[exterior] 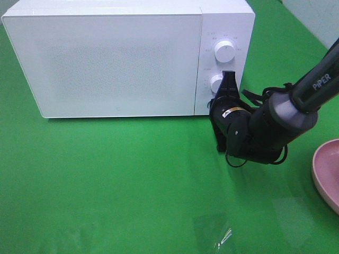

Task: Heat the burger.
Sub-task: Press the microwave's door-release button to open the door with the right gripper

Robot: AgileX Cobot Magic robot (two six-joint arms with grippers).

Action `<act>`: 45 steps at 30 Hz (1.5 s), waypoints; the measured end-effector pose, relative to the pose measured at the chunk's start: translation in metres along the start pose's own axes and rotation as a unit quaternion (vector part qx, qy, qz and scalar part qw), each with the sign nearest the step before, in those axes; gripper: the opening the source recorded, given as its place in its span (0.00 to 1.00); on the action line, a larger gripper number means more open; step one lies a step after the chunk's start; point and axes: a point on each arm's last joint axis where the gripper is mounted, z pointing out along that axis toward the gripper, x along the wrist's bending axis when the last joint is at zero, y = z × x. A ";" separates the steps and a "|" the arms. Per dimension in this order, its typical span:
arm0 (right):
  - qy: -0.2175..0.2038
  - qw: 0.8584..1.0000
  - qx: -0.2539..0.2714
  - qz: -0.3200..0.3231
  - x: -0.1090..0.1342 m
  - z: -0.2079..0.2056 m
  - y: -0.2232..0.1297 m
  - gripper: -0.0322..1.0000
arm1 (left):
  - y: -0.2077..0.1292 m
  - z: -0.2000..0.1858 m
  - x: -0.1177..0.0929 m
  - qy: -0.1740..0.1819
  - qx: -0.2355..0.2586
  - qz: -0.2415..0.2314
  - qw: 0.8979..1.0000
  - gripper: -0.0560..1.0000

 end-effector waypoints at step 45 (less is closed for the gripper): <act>0.000 1.000 -0.007 -0.019 -0.003 0.006 -0.004 0.03 | 0.000 0.000 0.000 0.000 0.000 0.000 1.000 0.98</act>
